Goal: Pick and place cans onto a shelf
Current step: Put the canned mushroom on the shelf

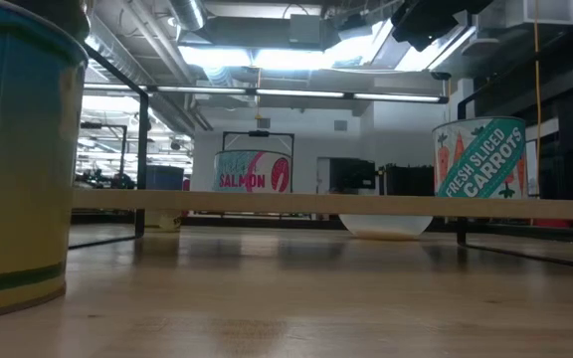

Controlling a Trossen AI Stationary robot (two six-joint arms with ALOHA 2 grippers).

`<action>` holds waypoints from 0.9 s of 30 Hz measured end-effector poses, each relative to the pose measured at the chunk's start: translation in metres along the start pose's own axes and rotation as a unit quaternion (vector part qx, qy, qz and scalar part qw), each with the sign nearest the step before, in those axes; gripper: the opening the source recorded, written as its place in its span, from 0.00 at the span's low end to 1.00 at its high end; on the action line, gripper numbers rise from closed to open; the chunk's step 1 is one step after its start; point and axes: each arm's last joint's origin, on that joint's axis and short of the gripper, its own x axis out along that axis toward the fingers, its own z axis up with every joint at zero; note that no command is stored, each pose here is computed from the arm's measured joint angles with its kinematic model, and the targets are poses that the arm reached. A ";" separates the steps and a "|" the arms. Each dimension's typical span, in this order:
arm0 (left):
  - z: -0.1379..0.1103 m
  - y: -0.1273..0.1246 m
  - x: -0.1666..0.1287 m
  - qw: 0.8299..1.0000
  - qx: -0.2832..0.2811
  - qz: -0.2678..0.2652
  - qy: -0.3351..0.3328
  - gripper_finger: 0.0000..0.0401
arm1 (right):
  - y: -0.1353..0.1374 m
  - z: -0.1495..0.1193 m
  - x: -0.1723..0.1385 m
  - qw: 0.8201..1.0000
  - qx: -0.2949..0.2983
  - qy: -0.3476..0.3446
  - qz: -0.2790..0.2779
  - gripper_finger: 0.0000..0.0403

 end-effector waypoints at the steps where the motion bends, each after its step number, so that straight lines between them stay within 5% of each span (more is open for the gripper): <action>1: 0.000 0.000 -0.003 1.000 0.000 0.002 0.000 0.00 | 0.000 0.000 0.000 1.000 0.000 0.000 0.000 0.24; 14: 0.016 0.002 -0.023 0.996 0.081 0.011 -0.023 0.00 | 0.000 0.000 0.000 1.000 0.000 0.000 0.000 0.24; 27: 0.046 0.039 -0.019 0.979 0.190 0.075 0.016 0.00 | 0.000 0.000 0.000 1.000 0.000 0.000 0.000 0.24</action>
